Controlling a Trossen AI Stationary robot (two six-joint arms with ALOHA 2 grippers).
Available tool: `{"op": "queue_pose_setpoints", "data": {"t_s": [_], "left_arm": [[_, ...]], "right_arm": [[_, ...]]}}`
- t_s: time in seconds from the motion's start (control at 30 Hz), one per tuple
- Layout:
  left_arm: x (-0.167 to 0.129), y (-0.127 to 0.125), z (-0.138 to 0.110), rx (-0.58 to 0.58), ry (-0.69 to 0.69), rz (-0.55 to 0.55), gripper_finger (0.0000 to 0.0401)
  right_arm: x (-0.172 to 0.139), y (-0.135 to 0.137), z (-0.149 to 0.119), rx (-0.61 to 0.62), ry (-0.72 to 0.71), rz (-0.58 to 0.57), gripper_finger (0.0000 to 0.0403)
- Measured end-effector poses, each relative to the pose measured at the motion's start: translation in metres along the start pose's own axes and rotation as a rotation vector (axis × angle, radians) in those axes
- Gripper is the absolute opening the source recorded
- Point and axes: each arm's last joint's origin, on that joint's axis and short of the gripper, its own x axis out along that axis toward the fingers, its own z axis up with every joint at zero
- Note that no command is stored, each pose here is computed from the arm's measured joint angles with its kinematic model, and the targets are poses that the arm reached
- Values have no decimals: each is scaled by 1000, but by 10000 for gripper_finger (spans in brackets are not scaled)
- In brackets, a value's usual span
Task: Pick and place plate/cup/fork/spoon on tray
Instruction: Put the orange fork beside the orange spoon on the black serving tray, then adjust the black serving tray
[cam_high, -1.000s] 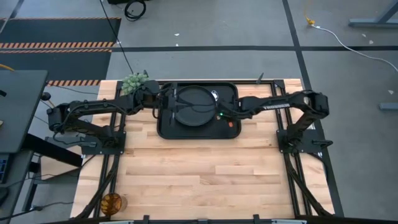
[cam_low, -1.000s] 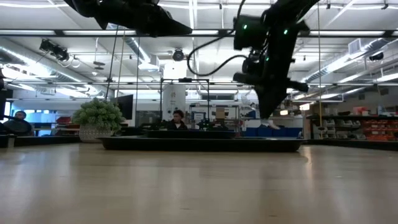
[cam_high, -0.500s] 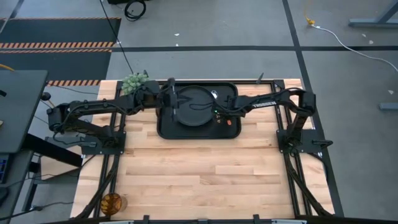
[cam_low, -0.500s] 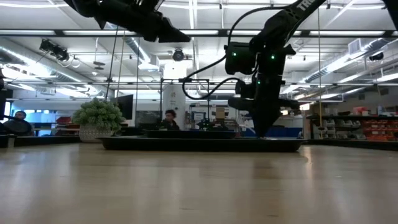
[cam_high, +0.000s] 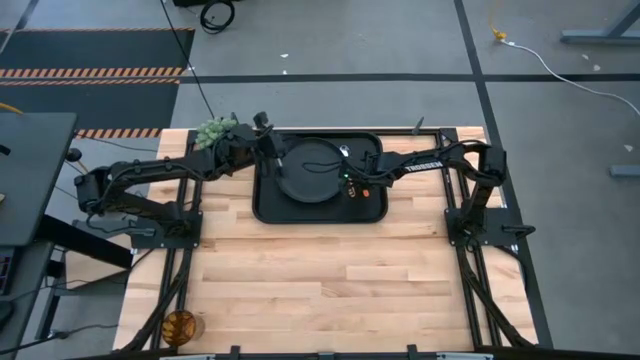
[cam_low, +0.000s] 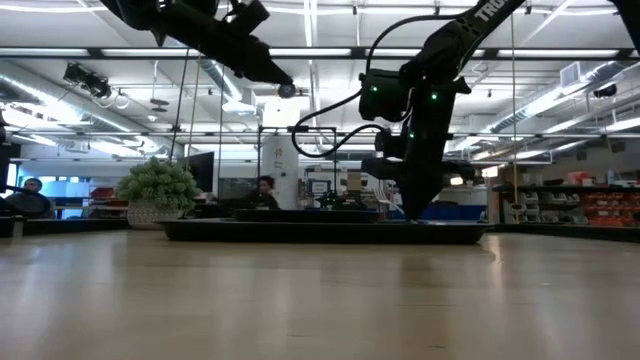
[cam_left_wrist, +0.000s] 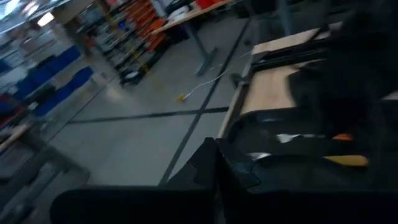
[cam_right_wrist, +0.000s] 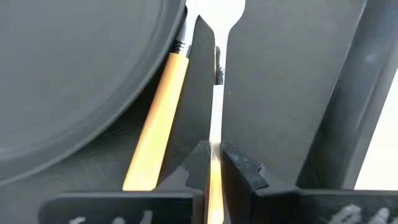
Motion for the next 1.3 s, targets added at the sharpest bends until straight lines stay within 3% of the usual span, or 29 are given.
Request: {"op": "queue_pose_setpoints", "data": {"t_s": [0.23,0.47,0.57,0.83,1.03,1.17,1.3], "left_arm": [[2,29,2,-189,96,149,13],[2,37,-12,-247,204,120,13],[2,32,-19,-273,220,89,13],[2,26,-21,-268,219,73,13],[2,25,-23,-237,241,63,13],[2,25,-23,-236,239,63,13],[2,26,-21,-228,216,71,14]], "right_arm": [[-3,2,-9,-43,18,-34,54],[-9,12,-21,-111,8,-25,115],[-15,27,-27,-173,-42,58,136],[-46,83,-45,-411,-287,460,141],[-55,94,-55,-561,-305,586,140],[-55,94,-56,-672,-296,594,147],[-65,100,-51,-825,-274,471,164]]}}
